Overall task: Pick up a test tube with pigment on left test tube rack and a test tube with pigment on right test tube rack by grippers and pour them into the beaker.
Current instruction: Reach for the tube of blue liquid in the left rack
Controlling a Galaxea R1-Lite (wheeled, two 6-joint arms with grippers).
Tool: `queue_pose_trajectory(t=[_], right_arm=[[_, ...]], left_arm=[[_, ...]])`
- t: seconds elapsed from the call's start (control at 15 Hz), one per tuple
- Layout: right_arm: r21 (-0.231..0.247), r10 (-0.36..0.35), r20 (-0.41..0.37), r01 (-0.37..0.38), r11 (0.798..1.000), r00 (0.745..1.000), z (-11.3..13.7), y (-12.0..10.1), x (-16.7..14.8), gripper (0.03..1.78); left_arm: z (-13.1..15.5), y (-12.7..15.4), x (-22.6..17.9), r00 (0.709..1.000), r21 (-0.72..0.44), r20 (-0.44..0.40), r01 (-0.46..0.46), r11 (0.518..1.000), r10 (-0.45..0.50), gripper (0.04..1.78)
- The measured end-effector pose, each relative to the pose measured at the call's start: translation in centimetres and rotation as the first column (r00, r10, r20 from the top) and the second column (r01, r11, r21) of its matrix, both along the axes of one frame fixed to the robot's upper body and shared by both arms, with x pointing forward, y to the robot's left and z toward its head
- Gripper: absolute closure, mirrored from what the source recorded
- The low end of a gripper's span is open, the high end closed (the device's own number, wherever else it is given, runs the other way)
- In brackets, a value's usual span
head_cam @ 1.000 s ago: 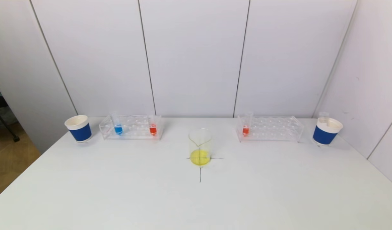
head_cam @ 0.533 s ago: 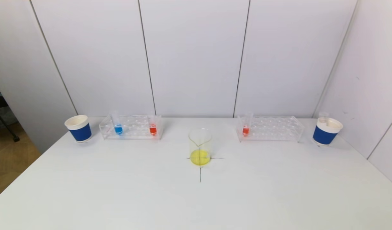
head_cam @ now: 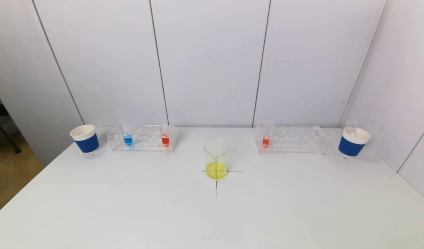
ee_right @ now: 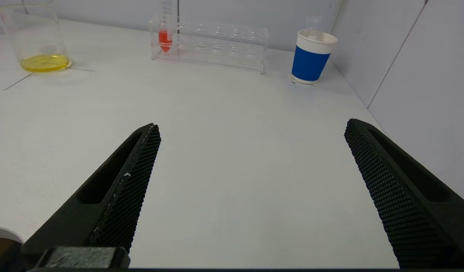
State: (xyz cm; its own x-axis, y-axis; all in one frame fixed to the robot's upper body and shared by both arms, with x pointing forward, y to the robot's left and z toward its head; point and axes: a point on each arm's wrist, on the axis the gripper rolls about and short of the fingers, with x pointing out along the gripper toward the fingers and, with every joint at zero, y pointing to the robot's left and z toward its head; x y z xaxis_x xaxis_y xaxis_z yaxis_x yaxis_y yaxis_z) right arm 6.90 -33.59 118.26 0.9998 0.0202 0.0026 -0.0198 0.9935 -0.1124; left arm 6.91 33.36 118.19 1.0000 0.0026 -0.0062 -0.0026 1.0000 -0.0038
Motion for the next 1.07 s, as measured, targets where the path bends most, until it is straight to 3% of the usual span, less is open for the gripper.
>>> queue_pose_trajectory(t=[0.33, 1.07], right_arm=[[0.046, -0.012, -0.002, 0.012, 0.999, 1.0, -0.01, -0.03, 0.0, 0.04], [0.049, -0.013, -0.001, 0.013, 0.999, 1.0, 0.0, -0.03, 0.0, 0.04]], left_arm=[[0.0, 0.0, 0.0, 1.0, 0.0, 0.0, 0.0, 1.0, 0.0, 0.06], [0.01, 0.01, 0.0, 1.0, 0.008, 0.001, -0.003, 1.0, 0.003, 0.06]])
